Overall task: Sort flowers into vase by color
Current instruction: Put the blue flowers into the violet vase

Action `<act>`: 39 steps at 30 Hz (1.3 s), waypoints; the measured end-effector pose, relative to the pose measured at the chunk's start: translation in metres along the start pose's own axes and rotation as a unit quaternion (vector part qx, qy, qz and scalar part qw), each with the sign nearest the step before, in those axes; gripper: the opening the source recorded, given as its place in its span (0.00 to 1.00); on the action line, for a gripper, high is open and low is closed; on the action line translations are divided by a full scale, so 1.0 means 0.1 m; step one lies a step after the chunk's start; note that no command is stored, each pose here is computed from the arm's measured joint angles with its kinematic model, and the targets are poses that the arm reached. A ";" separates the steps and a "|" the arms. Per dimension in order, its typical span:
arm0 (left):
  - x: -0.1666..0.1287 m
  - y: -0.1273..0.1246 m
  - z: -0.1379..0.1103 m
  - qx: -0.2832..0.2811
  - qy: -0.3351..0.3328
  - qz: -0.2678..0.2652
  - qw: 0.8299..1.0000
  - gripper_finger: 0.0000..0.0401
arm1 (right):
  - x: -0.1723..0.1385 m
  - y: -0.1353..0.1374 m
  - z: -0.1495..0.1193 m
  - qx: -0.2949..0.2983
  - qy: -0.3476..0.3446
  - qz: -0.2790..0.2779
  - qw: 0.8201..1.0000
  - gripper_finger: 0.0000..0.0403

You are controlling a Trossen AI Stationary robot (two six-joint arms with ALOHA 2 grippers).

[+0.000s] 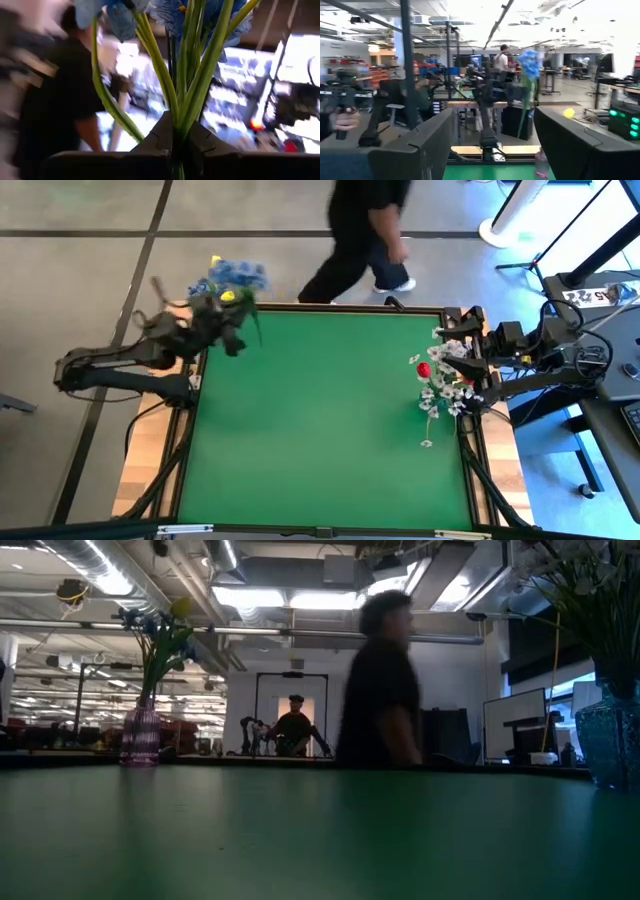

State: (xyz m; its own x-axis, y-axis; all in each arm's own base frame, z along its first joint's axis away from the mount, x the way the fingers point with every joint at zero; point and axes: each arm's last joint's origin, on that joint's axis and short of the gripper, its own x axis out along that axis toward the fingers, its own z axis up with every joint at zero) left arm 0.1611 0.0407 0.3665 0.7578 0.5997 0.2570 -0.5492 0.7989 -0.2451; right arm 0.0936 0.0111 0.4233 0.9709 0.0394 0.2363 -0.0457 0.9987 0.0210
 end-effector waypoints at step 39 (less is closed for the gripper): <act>-0.88 1.00 -0.84 0.205 -0.083 0.281 0.934 0.02 | 1.44 0.07 -0.93 -0.038 0.105 -0.162 0.981 0.68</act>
State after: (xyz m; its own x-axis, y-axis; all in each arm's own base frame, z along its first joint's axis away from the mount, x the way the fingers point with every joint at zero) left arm 0.0693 0.0647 0.2405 0.2624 0.9010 0.3455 -0.9584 0.2850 -0.0151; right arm 0.2552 0.0262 0.3674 0.9590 -0.2823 0.0248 0.2826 0.9591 -0.0127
